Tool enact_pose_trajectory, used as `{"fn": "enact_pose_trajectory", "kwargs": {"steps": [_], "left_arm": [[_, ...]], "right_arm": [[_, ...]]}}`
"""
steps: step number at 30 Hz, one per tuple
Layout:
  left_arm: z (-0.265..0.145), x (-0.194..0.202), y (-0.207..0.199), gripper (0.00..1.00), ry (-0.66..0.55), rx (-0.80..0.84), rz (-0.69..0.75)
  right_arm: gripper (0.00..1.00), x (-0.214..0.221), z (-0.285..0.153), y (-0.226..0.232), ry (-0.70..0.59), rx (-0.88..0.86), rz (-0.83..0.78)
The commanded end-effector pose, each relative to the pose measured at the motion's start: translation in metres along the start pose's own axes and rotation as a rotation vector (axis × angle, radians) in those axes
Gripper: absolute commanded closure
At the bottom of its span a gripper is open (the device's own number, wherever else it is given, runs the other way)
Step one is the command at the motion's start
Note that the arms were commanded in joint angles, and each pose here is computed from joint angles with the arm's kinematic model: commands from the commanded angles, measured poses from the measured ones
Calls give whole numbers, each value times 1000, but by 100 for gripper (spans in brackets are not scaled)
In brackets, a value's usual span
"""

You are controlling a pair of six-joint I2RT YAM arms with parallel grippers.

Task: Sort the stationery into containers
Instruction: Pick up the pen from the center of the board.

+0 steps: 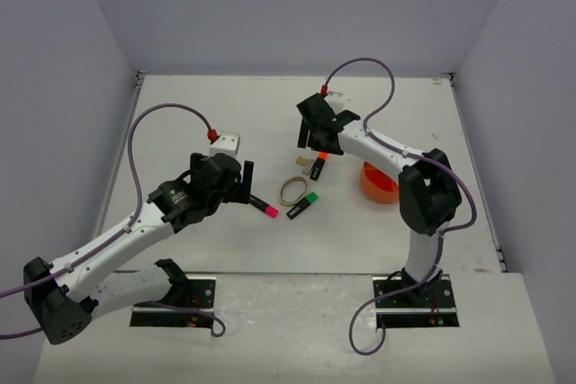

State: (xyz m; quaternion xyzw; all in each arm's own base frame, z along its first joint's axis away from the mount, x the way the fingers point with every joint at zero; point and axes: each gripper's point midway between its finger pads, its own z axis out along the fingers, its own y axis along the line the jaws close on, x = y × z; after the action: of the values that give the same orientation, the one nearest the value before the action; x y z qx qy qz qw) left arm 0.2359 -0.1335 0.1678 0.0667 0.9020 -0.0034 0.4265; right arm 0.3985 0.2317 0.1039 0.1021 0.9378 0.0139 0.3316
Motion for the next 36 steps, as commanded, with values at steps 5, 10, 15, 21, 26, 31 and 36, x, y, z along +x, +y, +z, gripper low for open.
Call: {"fn": "enact_pose_trajectory", "kwargs": {"steps": [5,10,15,21,26,31,36], "left_arm": [[-4,-11,-8,0,-51,59,-1],[-6,-12,-9,0,-56,72,-2],[-9,-14,-9,0,-68,83,-9],[-9,-15,-11,0,-71,95,-8],[-11,-16,-11,0,-78,99,-11],[-11,-16,-11,0,-78,101,-10],[-11,-16,-11,0,-80,102,-10]], "right_arm": [[32,5,24,-8,52,45,92],[36,18,38,-6,132,19,112],[41,24,52,-16,183,28,141],[50,36,69,-20,220,51,124],[50,34,71,-22,211,63,117],[80,34,71,-21,226,65,94],[100,31,64,-16,227,30,87]]}}
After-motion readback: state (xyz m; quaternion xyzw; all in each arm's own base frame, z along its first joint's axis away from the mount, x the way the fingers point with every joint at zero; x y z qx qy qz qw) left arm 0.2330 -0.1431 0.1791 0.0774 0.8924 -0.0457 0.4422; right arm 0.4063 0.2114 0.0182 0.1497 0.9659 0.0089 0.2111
